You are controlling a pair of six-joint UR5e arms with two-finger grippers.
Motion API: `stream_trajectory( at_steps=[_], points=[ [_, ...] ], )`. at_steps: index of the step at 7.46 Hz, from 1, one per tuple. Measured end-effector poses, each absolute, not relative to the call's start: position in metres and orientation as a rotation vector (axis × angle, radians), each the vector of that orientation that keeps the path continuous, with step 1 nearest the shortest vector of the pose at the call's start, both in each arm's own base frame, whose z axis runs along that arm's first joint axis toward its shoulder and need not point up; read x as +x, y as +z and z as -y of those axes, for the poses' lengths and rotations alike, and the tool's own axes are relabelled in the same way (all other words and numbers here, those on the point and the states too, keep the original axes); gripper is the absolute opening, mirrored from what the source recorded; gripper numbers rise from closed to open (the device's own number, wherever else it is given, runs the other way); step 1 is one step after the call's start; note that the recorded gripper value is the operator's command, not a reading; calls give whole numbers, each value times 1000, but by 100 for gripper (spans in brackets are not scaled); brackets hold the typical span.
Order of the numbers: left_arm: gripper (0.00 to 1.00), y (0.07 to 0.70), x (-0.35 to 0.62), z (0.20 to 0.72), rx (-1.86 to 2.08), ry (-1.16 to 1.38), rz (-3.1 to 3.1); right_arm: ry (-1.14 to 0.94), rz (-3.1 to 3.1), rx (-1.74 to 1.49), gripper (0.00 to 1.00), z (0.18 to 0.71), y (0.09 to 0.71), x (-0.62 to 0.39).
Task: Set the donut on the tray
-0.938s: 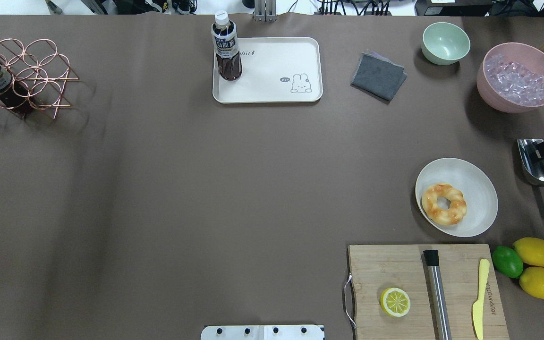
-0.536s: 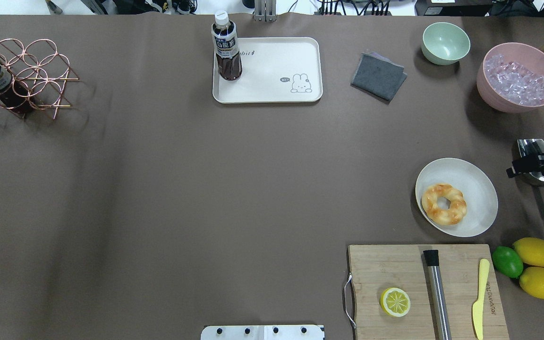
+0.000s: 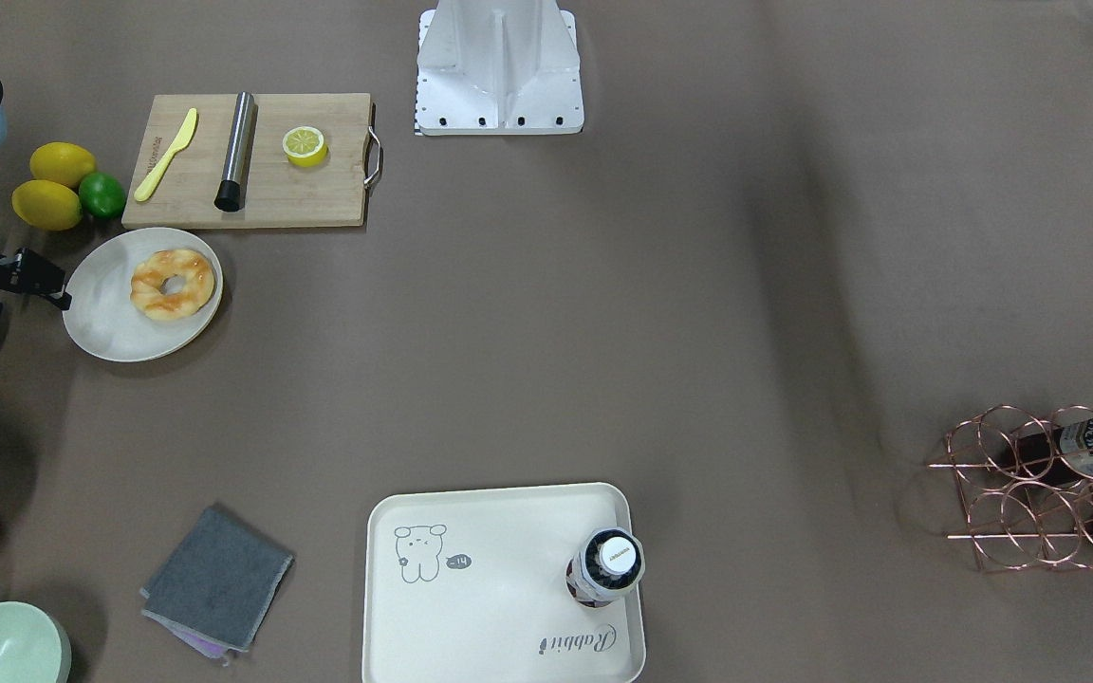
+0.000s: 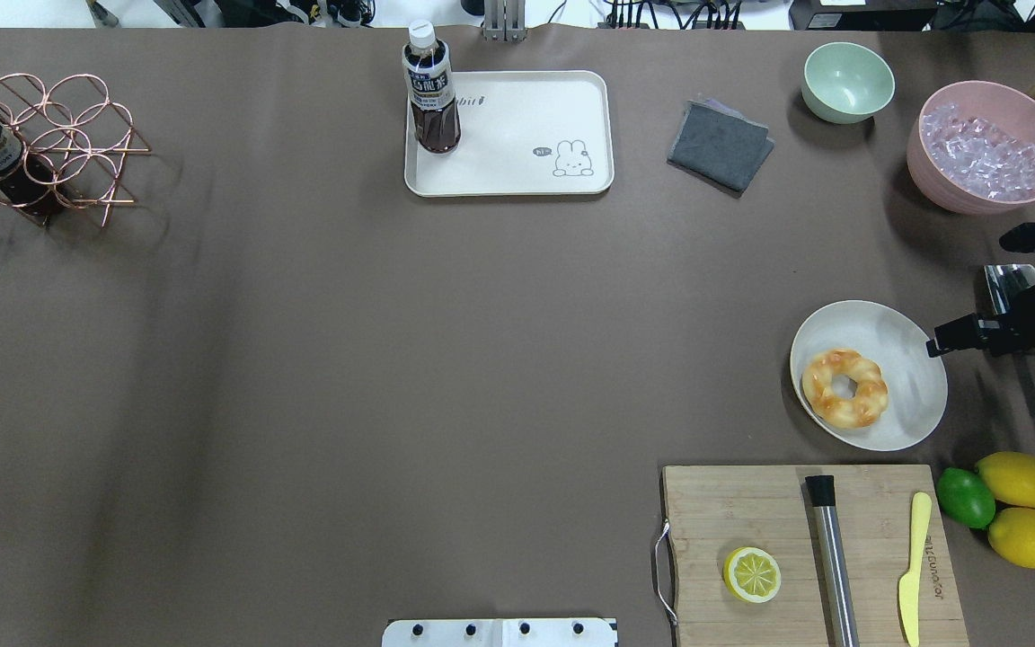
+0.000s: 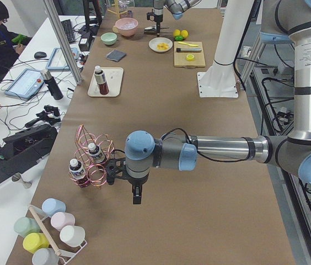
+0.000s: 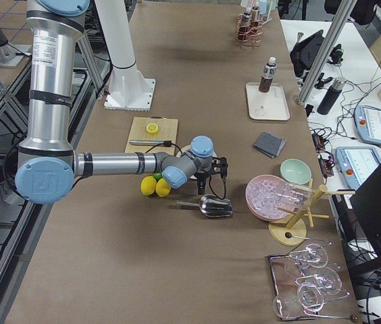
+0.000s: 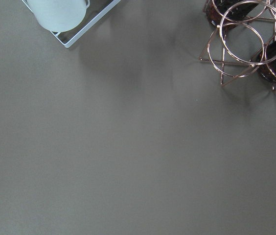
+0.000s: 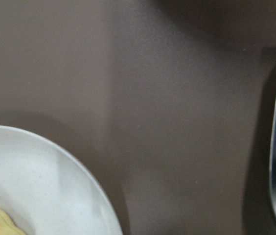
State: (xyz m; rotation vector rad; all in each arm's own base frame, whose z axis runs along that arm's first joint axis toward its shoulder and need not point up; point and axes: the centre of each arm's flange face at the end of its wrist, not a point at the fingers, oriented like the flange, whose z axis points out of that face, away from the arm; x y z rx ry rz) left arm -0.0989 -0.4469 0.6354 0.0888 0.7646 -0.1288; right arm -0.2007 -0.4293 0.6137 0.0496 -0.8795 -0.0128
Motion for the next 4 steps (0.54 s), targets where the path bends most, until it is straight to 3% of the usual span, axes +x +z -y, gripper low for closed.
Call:
stream_trajectory(
  at_steps=[1, 2, 3, 4],
  points=[
    [98, 636, -99, 447, 88, -129, -765, -6, 891, 44, 96, 426, 611, -209],
    [98, 636, -99, 447, 87, -129, -765, -6, 896, 39, 87, 423, 610, -215],
    [98, 636, -99, 447, 86, -129, -765, -11, 897, 36, 65, 421, 609, -219],
    [98, 637, -99, 447, 85, -129, -765, -16, 893, 38, 36, 419, 609, -223]
  ],
)
